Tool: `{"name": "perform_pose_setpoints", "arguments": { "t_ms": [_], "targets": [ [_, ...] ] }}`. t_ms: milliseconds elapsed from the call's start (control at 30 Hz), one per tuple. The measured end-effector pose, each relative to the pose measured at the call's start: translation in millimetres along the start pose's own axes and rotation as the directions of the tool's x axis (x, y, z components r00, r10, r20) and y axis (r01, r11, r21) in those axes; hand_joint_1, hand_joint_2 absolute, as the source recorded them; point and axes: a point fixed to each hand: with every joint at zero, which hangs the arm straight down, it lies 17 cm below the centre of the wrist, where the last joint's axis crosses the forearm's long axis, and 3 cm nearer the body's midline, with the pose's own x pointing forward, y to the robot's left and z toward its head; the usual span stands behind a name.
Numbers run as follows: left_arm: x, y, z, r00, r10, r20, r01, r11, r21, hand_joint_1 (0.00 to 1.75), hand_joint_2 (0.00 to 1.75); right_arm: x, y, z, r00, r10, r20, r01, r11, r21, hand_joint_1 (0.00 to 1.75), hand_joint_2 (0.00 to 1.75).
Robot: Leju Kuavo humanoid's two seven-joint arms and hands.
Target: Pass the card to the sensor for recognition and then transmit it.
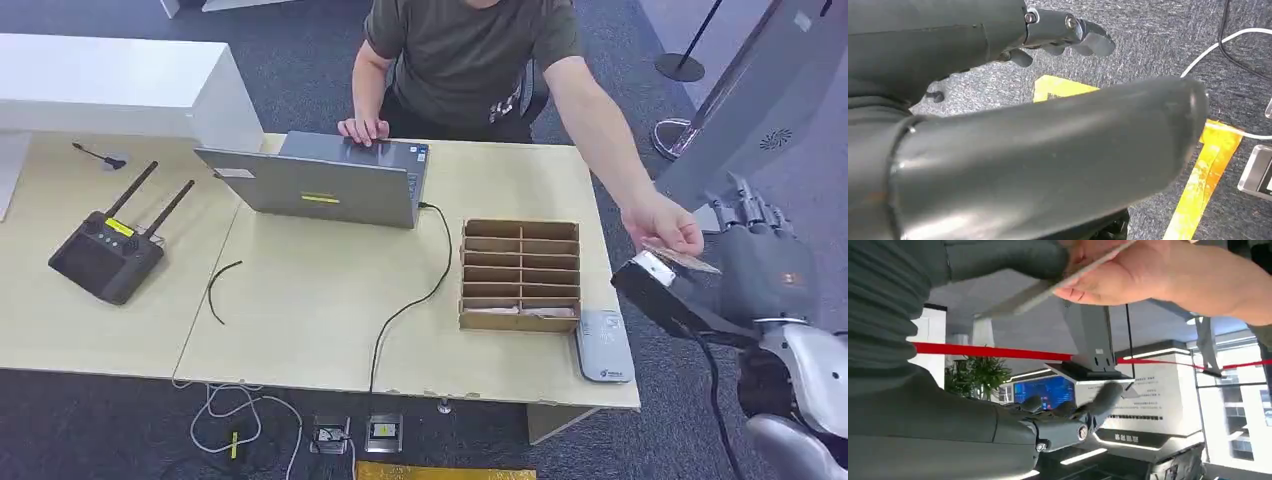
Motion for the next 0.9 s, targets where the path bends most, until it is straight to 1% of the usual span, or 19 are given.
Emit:
{"name": "perform_pose_setpoints", "arguments": {
  "t_ms": [300, 667, 767, 900],
  "targets": [
    [0.1, -0.6, 0.1, 1.0, -0.002, 0.001, 0.002, 1.0, -0.003, 0.0, 0.0, -0.2, 2.2, -1.9, 1.0, 0.009, 0.0, -0.009, 1.0, 0.008, 1.75, 1.75],
    [0.3, -1.3, 0.2, 1.0, -0.005, 0.003, 0.005, 1.0, -0.007, 0.0, 0.0, -5.2, 13.8, -1.2, 1.0, 0.022, -0.012, -0.022, 0.998, 0.055, 1.75, 1.75],
    [0.5, -1.8, 0.3, 1.0, -0.007, 0.005, 0.007, 1.0, -0.01, 0.0, 0.0, -6.3, 22.4, 0.4, 1.0, 0.017, -0.013, -0.016, 0.996, 0.083, 1.75, 1.75],
    [0.9, -2.0, 0.3, 1.0, -0.011, 0.007, 0.011, 1.0, -0.012, 0.0, 0.0, -9.4, 43.9, 4.5, 1.0, 0.012, -0.018, -0.01, 0.991, 0.137, 1.75, 1.75]
  ]
}}
